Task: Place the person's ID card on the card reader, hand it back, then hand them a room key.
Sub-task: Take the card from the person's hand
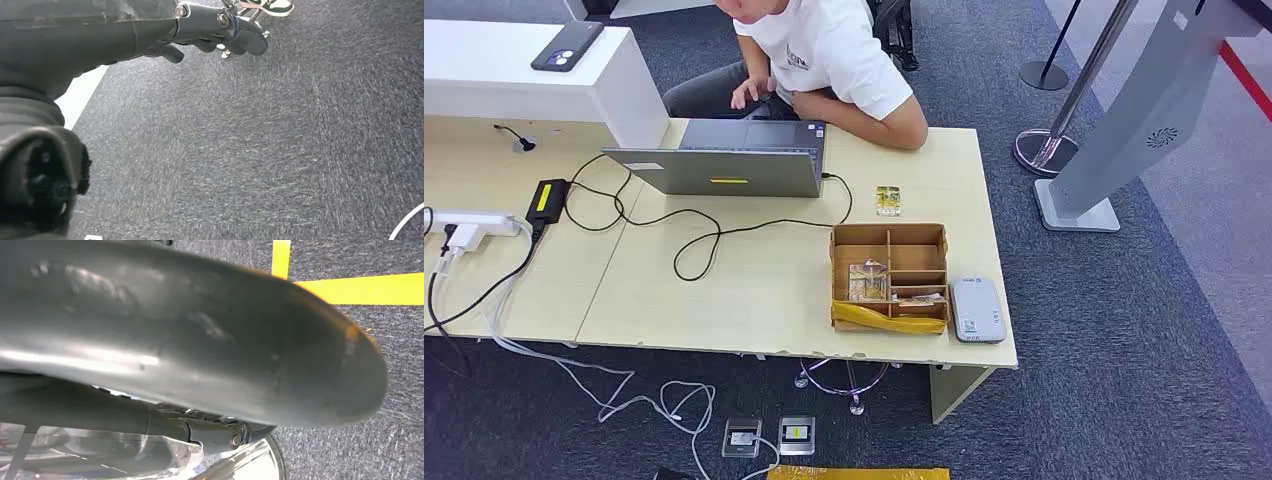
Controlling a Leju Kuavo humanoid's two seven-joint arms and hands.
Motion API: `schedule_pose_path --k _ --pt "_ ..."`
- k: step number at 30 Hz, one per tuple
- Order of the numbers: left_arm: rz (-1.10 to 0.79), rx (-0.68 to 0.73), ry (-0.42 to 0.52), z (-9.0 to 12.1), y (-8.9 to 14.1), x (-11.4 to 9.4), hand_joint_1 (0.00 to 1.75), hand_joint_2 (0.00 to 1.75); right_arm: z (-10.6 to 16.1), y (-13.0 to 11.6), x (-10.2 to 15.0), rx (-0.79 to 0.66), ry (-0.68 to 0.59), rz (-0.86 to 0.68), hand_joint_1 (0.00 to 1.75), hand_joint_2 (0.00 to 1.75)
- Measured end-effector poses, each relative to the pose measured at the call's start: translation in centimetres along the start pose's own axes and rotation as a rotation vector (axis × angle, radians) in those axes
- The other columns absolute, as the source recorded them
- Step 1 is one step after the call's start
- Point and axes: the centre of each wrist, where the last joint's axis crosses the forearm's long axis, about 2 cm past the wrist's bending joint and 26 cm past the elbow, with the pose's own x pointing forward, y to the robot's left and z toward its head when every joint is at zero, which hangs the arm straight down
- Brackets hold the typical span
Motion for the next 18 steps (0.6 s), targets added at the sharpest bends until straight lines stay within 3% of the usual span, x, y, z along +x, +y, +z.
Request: schedule_pose_path --k 18 --pt "0.008 0.006 0.010 0.01 0.04 -0.01 0.00 0.00 -0.08 -0.33 0.03 -0.010 0.000 0.010 0.00 0.00"
